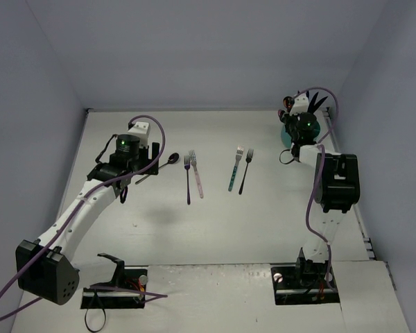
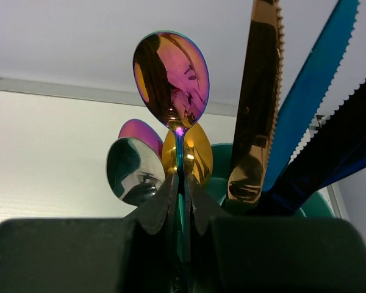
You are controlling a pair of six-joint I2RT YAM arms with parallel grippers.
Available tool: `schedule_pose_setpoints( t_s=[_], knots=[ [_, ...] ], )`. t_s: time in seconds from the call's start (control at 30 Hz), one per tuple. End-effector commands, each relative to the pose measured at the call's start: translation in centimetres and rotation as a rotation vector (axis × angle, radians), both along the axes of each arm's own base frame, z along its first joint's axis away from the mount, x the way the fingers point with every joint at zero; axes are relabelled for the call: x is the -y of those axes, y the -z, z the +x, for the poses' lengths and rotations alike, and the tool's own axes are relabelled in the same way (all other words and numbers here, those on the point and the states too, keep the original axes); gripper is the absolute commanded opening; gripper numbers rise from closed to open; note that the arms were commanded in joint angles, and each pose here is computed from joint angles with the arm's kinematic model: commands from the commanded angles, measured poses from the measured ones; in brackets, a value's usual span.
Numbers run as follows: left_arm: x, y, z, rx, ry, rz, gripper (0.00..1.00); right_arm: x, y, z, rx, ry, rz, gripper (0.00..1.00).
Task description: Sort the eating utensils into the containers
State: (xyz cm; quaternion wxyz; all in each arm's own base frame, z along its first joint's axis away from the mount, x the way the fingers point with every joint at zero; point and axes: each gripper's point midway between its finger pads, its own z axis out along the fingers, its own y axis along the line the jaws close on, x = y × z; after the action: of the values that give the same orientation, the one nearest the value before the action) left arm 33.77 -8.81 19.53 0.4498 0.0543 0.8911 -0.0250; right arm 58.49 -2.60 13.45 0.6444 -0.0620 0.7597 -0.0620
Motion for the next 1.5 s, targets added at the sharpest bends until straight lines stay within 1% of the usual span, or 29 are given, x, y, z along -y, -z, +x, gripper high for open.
schedule_pose_setpoints(
  t_s=[0.0,0.1,0.2,0.3,0.67,0.73,0.93,1.1,1.27,1.4,1.47],
  knots=[
    [0.0,-2.9,1.1,0.099,-0.011,-0.027,0.74,-0.4,-8.3,-0.5,0.206,-0.01,0.025,0.0],
    [-0.1,-3.0,1.0,0.103,-0.014,-0.024,0.74,-0.3,-7.8,-1.1,0.193,-0.001,0.033,0.0],
    [-0.2,-3.1,1.0,0.106,-0.015,-0.023,0.74,-0.3,-7.9,-1.7,0.191,-0.001,0.041,0.05],
    [-0.2,-3.2,1.0,0.108,-0.015,-0.023,0.74,-0.5,-8.0,-2.1,0.191,-0.006,0.05,0.07],
    [-0.2,-3.3,0.9,0.112,-0.013,-0.022,0.74,-0.5,-5.8,-3.2,0.131,0.003,0.076,0.1],
    [-0.2,-3.3,0.9,0.112,-0.013,-0.022,0.74,-0.5,-5.6,-3.2,0.125,0.005,0.08,0.1],
    [-0.3,-3.3,0.9,0.114,-0.014,-0.02,0.74,-0.2,-3.7,-2.9,0.093,0.014,0.115,0.0],
    [-0.3,-3.3,1.0,0.114,-0.015,-0.02,0.75,1.0,-2.6,-2.9,0.08,0.025,0.171,0.0],
    [-0.3,-3.3,0.9,0.112,-0.014,-0.02,0.74,1.5,-1.7,-3.1,0.064,0.022,0.187,0.0],
    [-0.3,-3.3,0.9,0.112,-0.014,-0.02,0.74,1.4,-1.9,-3.4,0.065,0.008,0.193,0.0],
    [-0.2,-3.3,0.9,0.113,-0.012,-0.024,0.74,1.0,-2.9,-3.7,0.081,-0.011,0.196,0.0]
  ],
)
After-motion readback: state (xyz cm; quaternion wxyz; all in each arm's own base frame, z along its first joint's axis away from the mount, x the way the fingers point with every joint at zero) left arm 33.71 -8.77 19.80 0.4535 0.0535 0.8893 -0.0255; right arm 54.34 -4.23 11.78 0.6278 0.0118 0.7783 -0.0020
